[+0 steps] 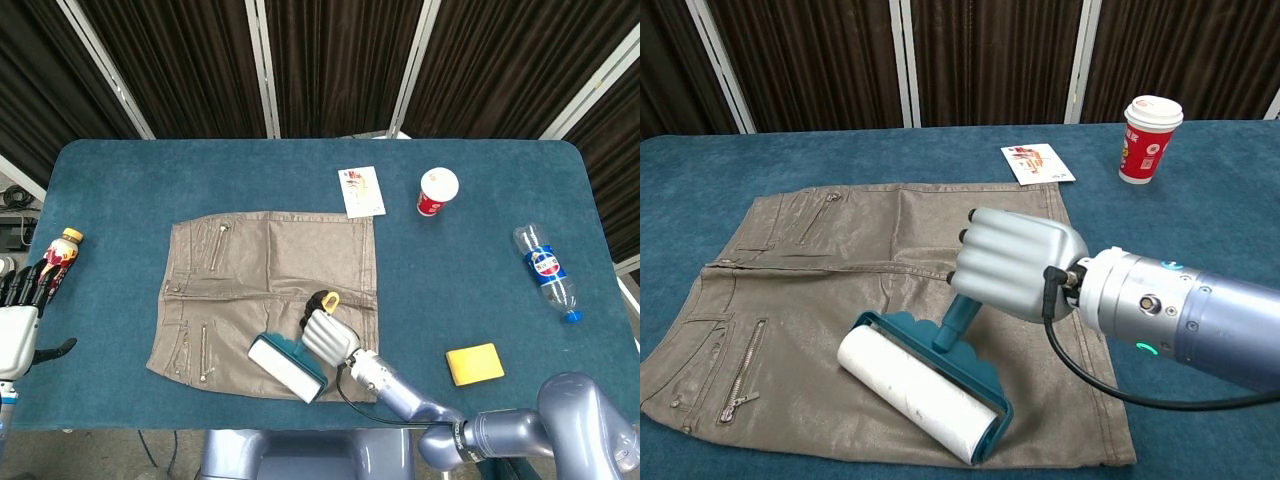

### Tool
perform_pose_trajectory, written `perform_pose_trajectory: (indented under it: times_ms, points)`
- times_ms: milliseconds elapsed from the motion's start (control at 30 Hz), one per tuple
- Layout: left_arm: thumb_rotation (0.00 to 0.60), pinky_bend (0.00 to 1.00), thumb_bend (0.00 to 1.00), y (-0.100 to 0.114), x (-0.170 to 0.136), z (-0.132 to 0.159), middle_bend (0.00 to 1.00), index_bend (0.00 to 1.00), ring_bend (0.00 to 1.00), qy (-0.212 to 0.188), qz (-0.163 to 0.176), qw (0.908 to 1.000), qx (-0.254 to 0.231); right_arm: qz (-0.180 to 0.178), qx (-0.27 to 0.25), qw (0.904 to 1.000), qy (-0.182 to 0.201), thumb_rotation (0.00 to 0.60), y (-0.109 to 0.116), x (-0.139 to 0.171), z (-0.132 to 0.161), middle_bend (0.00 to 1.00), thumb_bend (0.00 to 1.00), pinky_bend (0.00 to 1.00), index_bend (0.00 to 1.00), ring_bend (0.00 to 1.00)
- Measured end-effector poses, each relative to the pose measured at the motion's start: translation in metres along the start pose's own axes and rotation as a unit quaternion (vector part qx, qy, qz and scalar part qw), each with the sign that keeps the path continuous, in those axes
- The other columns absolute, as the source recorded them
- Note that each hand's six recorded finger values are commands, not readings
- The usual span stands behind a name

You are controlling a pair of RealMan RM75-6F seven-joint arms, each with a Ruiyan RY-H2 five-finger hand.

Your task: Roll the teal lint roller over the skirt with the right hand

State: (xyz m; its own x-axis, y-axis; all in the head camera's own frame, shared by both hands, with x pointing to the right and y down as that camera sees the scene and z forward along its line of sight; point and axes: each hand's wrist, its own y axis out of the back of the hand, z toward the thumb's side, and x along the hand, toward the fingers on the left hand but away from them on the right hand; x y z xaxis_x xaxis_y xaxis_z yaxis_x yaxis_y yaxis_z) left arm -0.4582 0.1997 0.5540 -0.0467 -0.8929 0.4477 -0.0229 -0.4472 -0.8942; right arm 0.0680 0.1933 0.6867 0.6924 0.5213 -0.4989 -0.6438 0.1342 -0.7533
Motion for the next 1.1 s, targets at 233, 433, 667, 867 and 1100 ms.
perform_pose_trajectory:
  times_ms: [233, 433, 667, 867, 1100]
  points:
    - [0.6, 0.0, 0.01, 0.0, 0.0, 0.001, 0.0, 0.0, 0.0, -0.001, 0.0, 1.0, 0.0, 0.035, 0.016, 0.9985, -0.038, 0.6, -0.032, 0.003, -0.03, 0.43, 0.98, 0.36, 0.48, 0.33]
    - [0.6, 0.0, 0.01, -0.002, -0.001, 0.001, 0.0, 0.0, 0.0, -0.001, -0.005, 1.0, 0.0, 0.073, 0.021, 0.9937, -0.082, 0.6, -0.069, 0.012, -0.066, 0.43, 0.98, 0.36, 0.48, 0.33]
    - [0.6, 0.0, 0.01, -0.003, 0.001, 0.002, 0.0, 0.0, 0.0, 0.001, -0.008, 1.0, -0.003, 0.117, 0.01, 0.9845, -0.131, 0.6, -0.112, 0.033, -0.104, 0.43, 0.98, 0.36, 0.48, 0.33]
    - [0.6, 0.0, 0.01, -0.003, 0.002, 0.002, 0.0, 0.0, 0.0, 0.001, -0.01, 0.9999, -0.004, 0.16, -0.025, 0.9683, -0.19, 0.6, -0.144, 0.054, -0.138, 0.43, 0.98, 0.36, 0.48, 0.33]
    - [0.6, 0.0, 0.01, -0.001, -0.001, 0.005, 0.0, 0.0, 0.0, -0.004, -0.005, 1.0, -0.004, 0.224, -0.061, 0.9416, -0.244, 0.6, -0.184, 0.079, -0.162, 0.43, 0.98, 0.36, 0.48, 0.33]
